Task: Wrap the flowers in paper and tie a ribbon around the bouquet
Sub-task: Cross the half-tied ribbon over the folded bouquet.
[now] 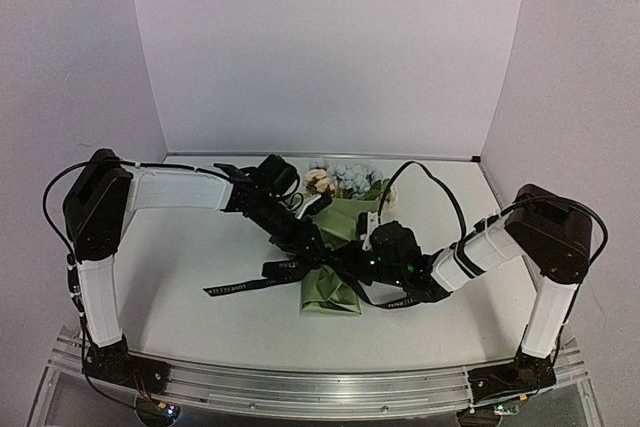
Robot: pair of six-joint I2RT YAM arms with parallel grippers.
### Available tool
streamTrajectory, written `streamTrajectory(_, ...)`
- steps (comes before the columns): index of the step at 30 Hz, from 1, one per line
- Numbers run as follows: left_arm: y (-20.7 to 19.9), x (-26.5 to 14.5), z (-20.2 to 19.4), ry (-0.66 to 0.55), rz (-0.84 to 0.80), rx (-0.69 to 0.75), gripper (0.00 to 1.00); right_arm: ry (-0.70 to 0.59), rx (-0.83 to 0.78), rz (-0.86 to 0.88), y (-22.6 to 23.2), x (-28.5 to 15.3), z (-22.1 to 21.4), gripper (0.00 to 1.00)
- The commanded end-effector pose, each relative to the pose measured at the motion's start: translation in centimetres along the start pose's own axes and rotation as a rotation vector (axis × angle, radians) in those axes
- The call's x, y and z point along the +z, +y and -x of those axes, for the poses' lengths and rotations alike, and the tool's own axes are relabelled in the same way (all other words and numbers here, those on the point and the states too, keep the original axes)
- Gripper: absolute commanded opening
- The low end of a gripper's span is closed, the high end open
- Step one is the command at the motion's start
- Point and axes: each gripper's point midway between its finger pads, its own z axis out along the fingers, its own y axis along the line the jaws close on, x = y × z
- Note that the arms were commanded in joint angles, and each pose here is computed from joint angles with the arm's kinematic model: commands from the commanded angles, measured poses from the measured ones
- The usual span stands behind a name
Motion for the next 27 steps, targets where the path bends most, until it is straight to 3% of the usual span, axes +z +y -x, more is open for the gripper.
streamTrajectory(1,-1.8,-3.4,3.2,-0.103,0.037,0.092,0.31,-0.024,0.004,0.036,0.9,0.4,0.8,0.00)
streamTrajectory(8,-0.4,-4.6,4.5,-0.137,0.067,0.073,0.26,-0.018,-0.018,0.048,1.5,0.2,1.0,0.00)
streamTrajectory(16,0.1,-3.5,3.8,-0.054,0.046,0.070,0.17,0.000,-0.041,0.054,2.4,0.3,0.9,0.00)
streamTrajectory(20,0.4,-4.0,3.5,-0.057,0.078,0.069,0.34,0.009,-0.040,0.040,2.2,0.4,0.7,0.00)
streamTrajectory(27,2.0,-3.3,1.6,-0.023,0.119,0.033,0.38,0.016,-0.039,0.027,1.7,0.2,0.3,0.00)
